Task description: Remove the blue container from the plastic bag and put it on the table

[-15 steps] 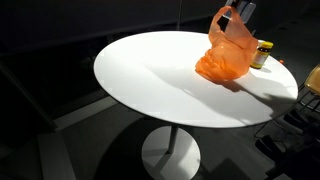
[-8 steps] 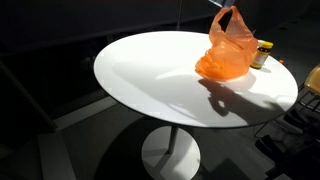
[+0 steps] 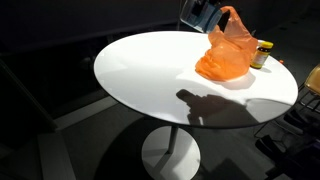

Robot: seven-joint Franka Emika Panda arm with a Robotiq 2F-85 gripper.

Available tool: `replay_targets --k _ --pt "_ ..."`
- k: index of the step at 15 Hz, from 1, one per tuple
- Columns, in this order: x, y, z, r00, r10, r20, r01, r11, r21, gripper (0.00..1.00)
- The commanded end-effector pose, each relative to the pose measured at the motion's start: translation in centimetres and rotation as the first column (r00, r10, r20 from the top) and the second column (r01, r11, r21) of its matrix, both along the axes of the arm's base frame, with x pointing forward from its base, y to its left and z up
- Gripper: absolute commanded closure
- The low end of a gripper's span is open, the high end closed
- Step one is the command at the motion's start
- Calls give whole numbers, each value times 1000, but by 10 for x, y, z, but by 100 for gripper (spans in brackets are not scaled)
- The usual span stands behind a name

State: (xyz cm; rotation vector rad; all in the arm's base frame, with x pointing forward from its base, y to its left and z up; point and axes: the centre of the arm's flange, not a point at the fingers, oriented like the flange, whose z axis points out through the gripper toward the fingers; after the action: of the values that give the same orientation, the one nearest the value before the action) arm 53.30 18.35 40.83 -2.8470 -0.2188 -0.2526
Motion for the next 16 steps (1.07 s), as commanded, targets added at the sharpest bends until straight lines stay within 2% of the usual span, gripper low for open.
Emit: replay_targets --k 1,5,10,16 --pt "-5 17 -38 998 50 -35 -50 999 -13 82" --pt "-14 20 -86 994 46 -95 -53 996 -73 82" --pt "-10 7 -127 996 39 -75 -52 982 -181 82" --pt "-4 -6 -158 992 32 -123 -55 981 -188 82"
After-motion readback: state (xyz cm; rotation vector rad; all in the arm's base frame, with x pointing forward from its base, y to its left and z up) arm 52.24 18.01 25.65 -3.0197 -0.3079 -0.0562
